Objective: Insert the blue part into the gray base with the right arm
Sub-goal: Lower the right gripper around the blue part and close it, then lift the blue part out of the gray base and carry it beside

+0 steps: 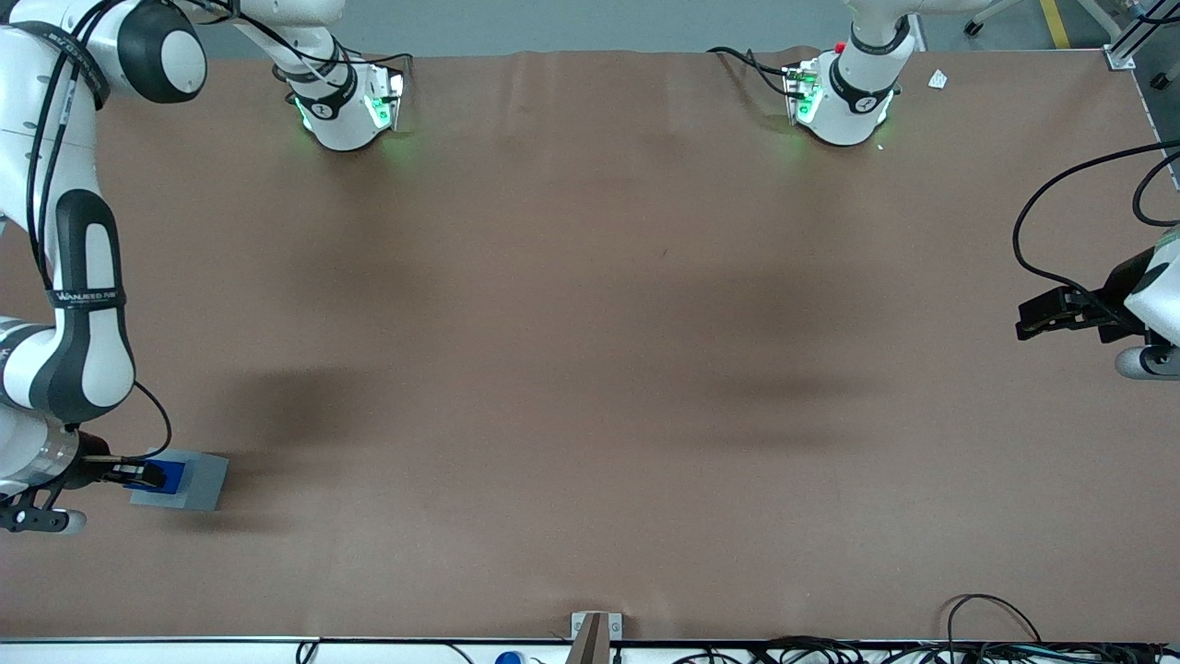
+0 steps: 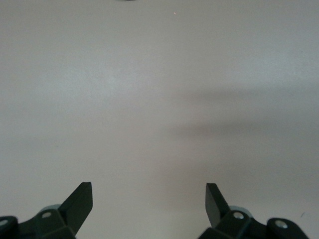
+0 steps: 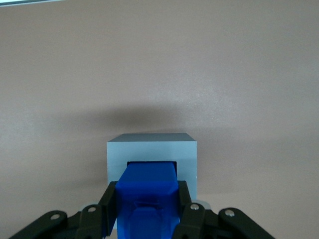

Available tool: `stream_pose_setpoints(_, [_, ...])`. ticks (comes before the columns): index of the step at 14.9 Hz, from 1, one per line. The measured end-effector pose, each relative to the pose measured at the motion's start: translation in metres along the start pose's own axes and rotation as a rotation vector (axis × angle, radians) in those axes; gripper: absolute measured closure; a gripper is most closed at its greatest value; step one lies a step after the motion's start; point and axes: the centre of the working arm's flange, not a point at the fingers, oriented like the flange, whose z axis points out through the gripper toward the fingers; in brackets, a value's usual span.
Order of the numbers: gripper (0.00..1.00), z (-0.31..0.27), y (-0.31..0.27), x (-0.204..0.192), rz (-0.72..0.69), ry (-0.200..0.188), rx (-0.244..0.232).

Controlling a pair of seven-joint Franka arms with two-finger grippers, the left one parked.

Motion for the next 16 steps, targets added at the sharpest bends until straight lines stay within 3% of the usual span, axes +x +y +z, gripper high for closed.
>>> stream_pose_setpoints(11, [0.49, -0.051, -0.006, 0.015, -0.012, 0.004, 0.004])
stream_pose_setpoints(16, [0.49, -0.054, -0.084, 0.022, -0.053, 0.014, 0.02])
